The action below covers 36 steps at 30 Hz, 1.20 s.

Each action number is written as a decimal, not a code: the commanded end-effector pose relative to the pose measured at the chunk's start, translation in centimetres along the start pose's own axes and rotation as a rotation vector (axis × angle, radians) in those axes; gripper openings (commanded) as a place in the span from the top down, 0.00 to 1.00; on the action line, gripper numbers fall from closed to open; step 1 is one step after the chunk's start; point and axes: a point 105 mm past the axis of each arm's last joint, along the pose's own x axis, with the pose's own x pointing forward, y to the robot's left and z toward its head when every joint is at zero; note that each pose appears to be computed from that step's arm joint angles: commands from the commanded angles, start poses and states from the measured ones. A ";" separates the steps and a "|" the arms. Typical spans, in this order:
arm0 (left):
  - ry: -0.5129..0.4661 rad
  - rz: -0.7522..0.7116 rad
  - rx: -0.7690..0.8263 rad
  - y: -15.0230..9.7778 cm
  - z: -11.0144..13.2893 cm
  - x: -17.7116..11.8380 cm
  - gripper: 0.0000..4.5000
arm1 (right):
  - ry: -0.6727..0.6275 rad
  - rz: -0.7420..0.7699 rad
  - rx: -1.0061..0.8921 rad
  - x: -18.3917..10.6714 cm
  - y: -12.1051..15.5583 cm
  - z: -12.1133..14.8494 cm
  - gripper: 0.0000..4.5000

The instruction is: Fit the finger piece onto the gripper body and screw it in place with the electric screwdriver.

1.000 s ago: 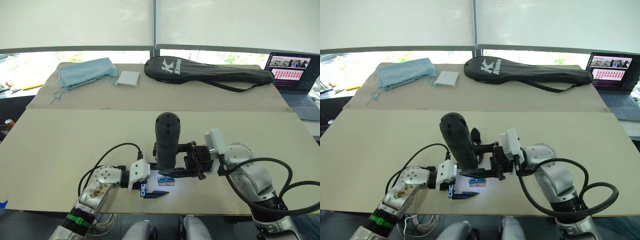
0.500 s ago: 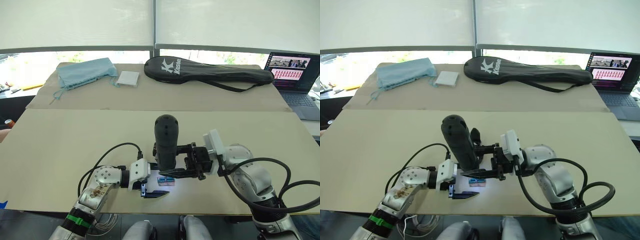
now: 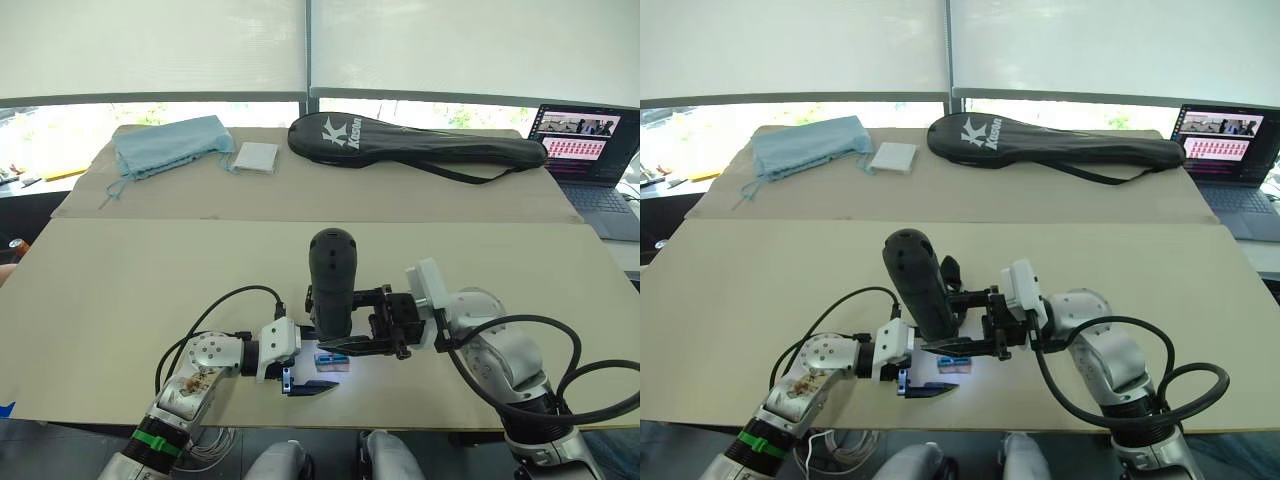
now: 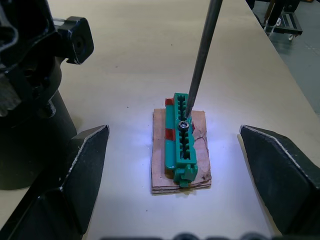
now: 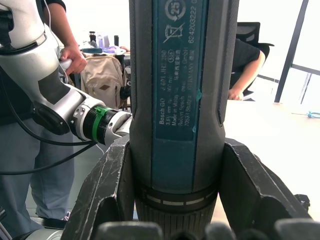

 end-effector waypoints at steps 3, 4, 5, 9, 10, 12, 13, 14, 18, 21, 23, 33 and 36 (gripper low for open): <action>0.026 -0.035 -0.066 -1.3 -1.6 0.7 0.02 | -0.050 0.018 -0.072 0.4 -0.1 1.9 0.57; 0.026 -0.035 -0.066 -1.3 -1.6 0.7 0.02 | -0.051 0.019 -0.071 0.4 -0.1 1.9 0.57; 0.026 -0.035 -0.066 -1.3 -1.6 0.7 0.02 | -0.051 0.020 -0.070 0.5 -0.1 1.9 0.57; 0.027 -0.031 -0.068 -1.3 -1.6 0.7 0.02 | -0.049 0.025 -0.063 0.6 0.0 1.7 0.57; 0.027 -0.030 -0.068 -1.3 -1.6 0.7 0.02 | -0.048 0.026 -0.062 0.6 0.0 1.7 0.57; 0.027 -0.029 -0.069 -1.3 -1.6 0.7 0.02 | -0.046 0.028 -0.060 0.6 0.0 1.6 0.57; 0.027 -0.029 -0.069 -1.3 -1.6 0.7 0.02 | -0.045 0.029 -0.059 0.6 0.0 1.6 0.57; 0.028 -0.028 -0.069 -1.3 -1.6 0.7 0.02 | -0.046 0.029 -0.058 0.6 0.0 1.6 0.57; 0.029 -0.026 -0.070 -1.3 -1.6 0.7 0.02 | -0.046 0.032 -0.055 0.7 0.1 1.5 0.57; 0.030 -0.026 -0.070 -1.3 -1.6 0.7 0.02 | -0.038 0.036 -0.051 0.7 0.1 1.2 0.57; 0.031 -0.026 -0.070 -1.3 -1.7 0.7 0.02 | -0.037 0.038 -0.048 0.7 0.2 1.2 0.57; 0.036 -0.031 -0.068 -1.3 -1.7 0.6 0.02 | -0.038 0.037 -0.047 0.8 0.1 1.2 0.57; 0.036 -0.031 -0.068 -1.3 -1.7 0.7 0.02 | -0.038 0.037 -0.045 0.8 0.1 1.1 0.57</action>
